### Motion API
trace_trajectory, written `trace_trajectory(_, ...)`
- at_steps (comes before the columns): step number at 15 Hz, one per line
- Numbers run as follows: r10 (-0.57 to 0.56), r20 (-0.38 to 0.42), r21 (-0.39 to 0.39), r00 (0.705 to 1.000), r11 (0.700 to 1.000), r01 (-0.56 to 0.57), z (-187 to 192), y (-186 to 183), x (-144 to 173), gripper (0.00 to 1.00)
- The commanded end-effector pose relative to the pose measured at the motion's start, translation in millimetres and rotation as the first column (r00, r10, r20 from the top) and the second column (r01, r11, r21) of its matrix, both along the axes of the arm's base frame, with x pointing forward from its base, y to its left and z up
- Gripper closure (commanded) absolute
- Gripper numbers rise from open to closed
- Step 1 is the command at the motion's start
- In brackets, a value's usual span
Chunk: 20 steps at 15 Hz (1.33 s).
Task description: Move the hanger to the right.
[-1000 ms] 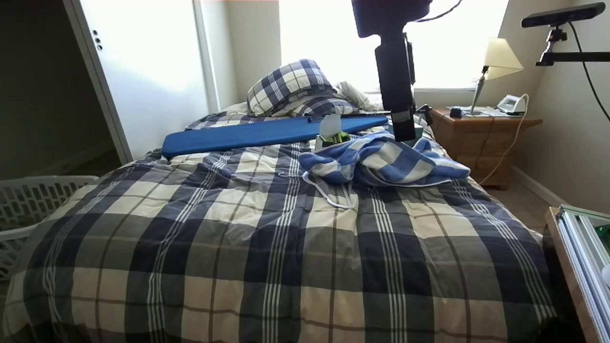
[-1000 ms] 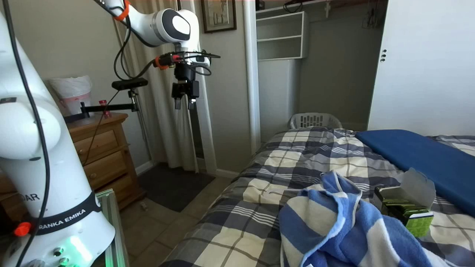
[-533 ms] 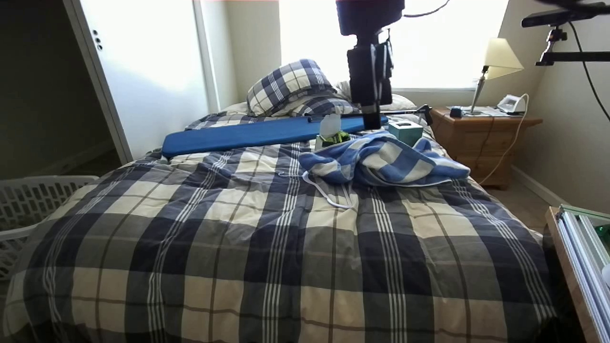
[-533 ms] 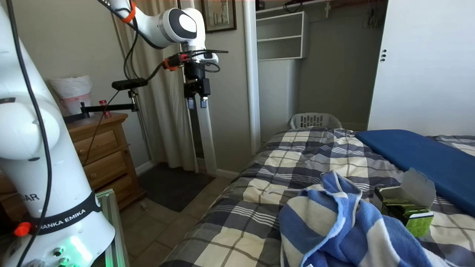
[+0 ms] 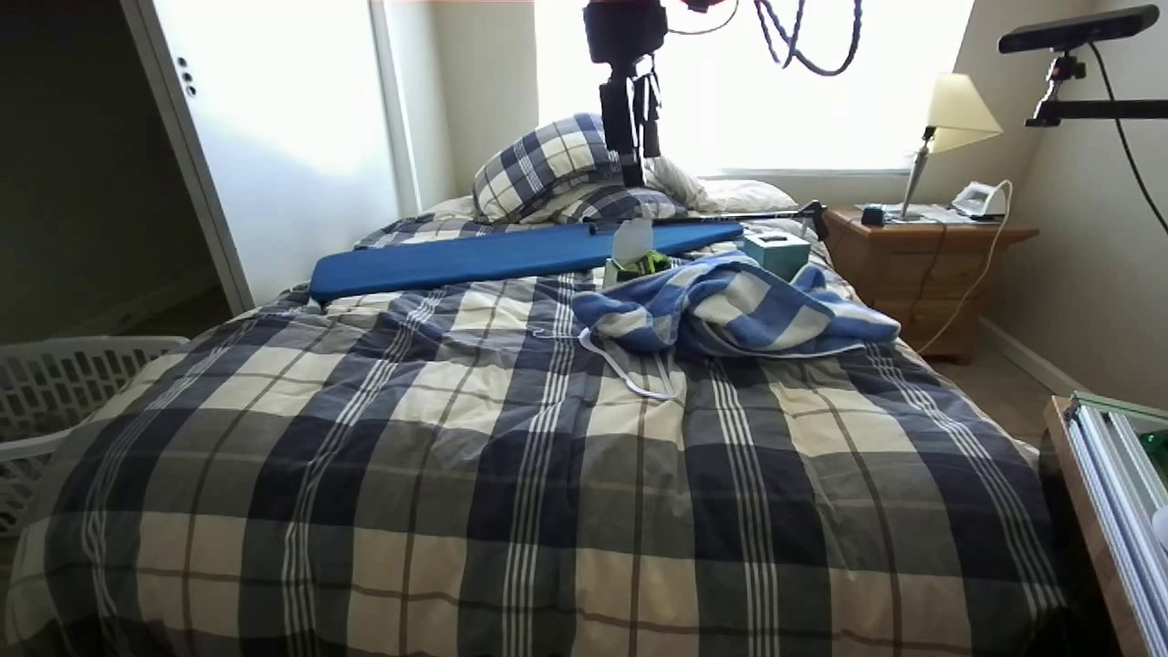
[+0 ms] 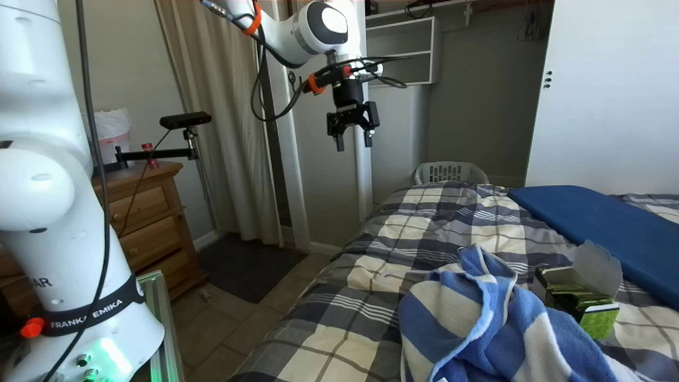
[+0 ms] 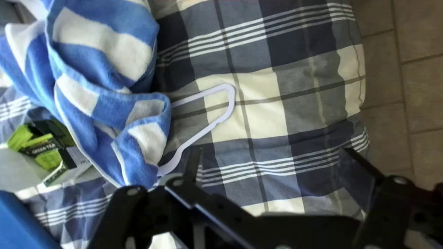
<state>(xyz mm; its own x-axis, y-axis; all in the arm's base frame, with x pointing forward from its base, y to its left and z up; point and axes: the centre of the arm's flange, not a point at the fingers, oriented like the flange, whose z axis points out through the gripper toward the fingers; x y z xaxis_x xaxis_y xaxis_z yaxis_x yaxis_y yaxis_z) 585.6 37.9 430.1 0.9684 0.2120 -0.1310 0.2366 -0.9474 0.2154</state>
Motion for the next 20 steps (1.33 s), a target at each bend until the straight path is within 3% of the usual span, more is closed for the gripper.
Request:
trace_trajectory(1,0.195,-0.019,0.042,0.981,0.980,-0.194,8,-23,60,0.00)
trace_trajectory(3,0.235,-0.013,0.106,0.972,0.967,-0.232,7,-33,75,0.00)
trace_trajectory(4,0.191,-0.013,0.044,0.982,0.981,-0.190,3,-25,41,0.00)
trace_trajectory(12,0.227,-0.007,0.080,0.974,0.971,-0.226,-1,-32,60,0.00)
trace_trajectory(17,0.250,-0.041,0.101,0.967,0.964,-0.245,-33,-79,123,0.00)
trace_trajectory(20,0.291,-0.001,0.112,0.957,0.951,-0.289,-68,-122,159,0.00)
